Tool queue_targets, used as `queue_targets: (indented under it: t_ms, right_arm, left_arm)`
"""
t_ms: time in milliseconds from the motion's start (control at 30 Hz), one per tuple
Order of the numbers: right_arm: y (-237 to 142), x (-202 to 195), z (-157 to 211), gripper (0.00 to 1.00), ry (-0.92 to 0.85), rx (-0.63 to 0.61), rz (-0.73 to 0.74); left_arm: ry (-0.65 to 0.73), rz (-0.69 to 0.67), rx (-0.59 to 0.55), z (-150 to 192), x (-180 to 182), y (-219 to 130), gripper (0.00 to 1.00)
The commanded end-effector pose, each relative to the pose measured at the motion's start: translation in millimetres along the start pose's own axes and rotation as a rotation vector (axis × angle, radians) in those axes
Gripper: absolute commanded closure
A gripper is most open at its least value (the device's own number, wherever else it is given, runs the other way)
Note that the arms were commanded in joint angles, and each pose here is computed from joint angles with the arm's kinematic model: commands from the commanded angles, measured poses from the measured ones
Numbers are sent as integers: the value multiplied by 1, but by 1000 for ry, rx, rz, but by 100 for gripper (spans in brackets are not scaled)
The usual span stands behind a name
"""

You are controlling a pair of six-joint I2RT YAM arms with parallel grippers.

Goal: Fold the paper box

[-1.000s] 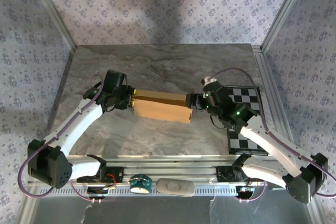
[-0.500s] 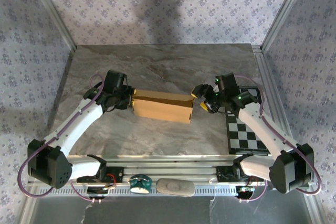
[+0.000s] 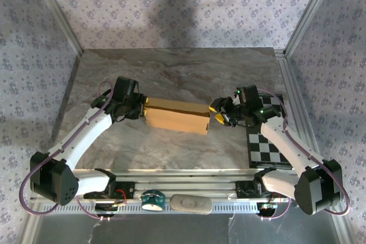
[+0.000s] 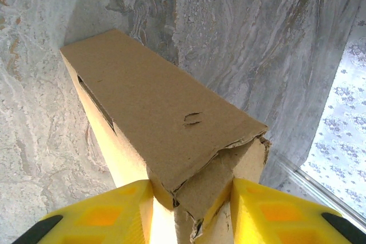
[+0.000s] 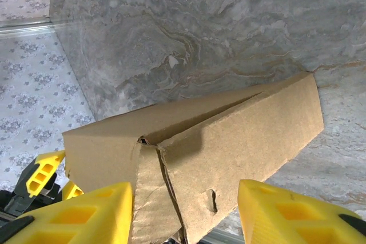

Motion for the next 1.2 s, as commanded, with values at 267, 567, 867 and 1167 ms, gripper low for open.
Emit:
queue_targets:
  t_ms: [267, 567, 867, 1167]
  right_arm:
    - [7, -29, 11, 58, -48, 72, 115]
    - [13, -39, 15, 66, -97, 100, 190]
    - [18, -36, 13, 74, -125, 101, 203]
    - [27, -8, -3, 79, -289, 81, 148]
  left_arm:
    - [-11, -140, -33, -5, 32, 8, 64]
    - [-6, -142, -26, -7, 44, 9, 74]
    - [-18, -132, -24, -11, 56, 9, 86]
    - [50, 2, -35, -16, 36, 15, 87]
Point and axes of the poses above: each hand's point on the last joint's axis, 136 mm out from that joint toward the fingers, its own y axis out along the fingers, its own x axis along the line the jaws close on, z = x × y, the point moved 7 cm from there along -y, back along the fingers, and after that the axes turned 4 degrees about -y, right-handed, at the moved point
